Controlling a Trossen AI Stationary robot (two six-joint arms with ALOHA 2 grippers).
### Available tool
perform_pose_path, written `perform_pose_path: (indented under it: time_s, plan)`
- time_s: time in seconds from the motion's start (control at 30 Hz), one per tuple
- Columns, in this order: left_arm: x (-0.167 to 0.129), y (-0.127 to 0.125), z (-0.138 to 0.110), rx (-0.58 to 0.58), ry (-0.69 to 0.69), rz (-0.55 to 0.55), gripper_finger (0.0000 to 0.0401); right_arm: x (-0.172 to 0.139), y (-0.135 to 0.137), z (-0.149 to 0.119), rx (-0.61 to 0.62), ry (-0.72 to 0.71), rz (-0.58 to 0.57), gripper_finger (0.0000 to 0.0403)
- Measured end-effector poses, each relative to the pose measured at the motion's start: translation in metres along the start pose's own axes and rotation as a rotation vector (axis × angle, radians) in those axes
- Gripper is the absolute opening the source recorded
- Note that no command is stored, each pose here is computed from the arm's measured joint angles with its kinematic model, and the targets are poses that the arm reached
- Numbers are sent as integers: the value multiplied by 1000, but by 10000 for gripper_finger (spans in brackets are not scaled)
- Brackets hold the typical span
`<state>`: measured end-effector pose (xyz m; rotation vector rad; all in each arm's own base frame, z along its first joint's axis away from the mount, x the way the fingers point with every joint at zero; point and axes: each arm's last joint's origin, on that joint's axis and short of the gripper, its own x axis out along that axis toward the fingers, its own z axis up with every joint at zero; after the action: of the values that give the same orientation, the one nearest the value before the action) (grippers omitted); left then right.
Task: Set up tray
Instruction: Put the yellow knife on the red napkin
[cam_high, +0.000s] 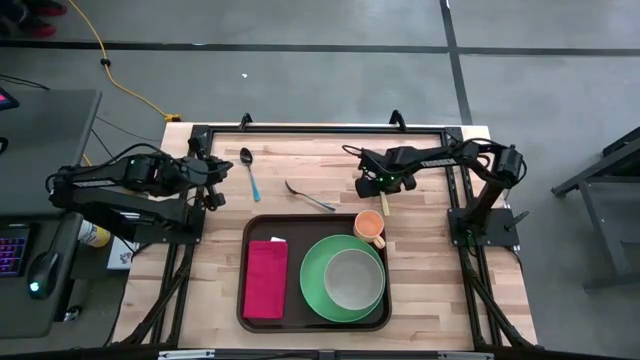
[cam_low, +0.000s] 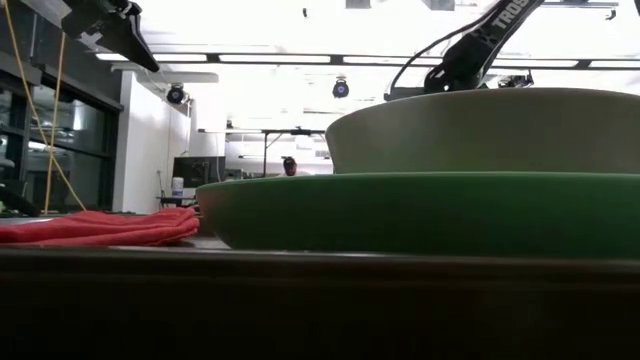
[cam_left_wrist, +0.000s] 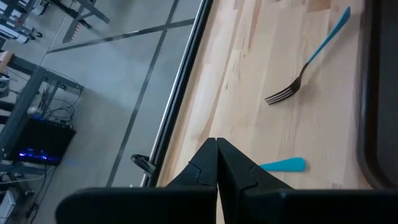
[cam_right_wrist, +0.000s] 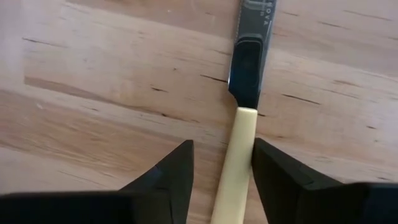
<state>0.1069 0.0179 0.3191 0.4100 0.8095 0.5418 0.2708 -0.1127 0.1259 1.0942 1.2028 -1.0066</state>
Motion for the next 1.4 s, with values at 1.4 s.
perform_pose_path:
  time_s: [1.4]
  plan:
    - [0, 0, 0, 26, 1, 3, 31, 8, 3, -4, -15, -28, -33, 11]
